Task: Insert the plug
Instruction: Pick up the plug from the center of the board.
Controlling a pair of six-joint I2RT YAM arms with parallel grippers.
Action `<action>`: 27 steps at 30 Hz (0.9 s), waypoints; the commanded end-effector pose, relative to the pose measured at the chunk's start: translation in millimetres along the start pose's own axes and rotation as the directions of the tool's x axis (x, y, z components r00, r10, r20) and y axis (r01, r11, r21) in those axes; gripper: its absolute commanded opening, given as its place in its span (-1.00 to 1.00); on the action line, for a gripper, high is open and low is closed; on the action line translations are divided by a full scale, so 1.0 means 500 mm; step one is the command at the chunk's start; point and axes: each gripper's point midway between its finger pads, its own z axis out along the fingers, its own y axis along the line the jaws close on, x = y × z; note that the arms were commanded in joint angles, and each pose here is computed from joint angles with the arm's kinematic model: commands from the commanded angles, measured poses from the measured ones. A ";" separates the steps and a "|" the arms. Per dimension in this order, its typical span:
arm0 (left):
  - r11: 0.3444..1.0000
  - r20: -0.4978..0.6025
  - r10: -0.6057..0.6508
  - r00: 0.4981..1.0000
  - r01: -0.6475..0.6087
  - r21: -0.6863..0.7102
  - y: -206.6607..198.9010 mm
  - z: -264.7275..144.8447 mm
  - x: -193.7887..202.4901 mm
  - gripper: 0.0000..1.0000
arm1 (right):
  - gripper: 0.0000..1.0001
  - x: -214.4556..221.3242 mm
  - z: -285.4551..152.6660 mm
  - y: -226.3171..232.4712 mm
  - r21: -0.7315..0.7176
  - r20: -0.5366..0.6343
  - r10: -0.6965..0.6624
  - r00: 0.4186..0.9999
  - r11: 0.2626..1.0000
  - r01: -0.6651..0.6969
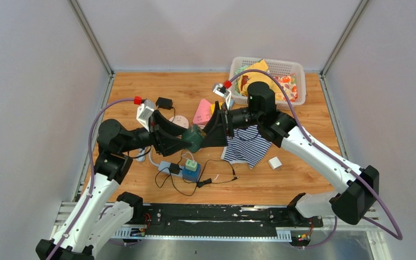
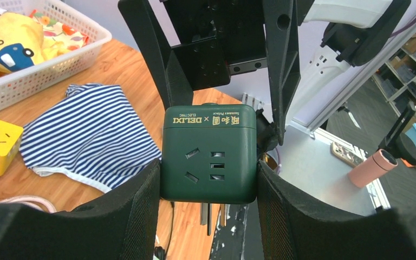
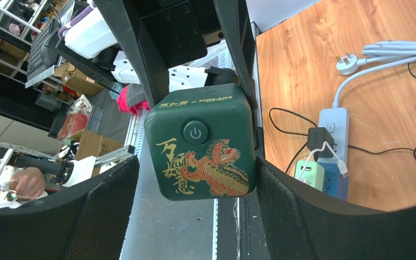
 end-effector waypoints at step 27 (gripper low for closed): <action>0.979 0.083 -0.070 0.994 0.084 -0.185 0.089 -0.007 0.000 0.84 | -0.99 -0.010 -0.020 -0.048 0.184 0.058 -0.043 0.997 0.982 0.032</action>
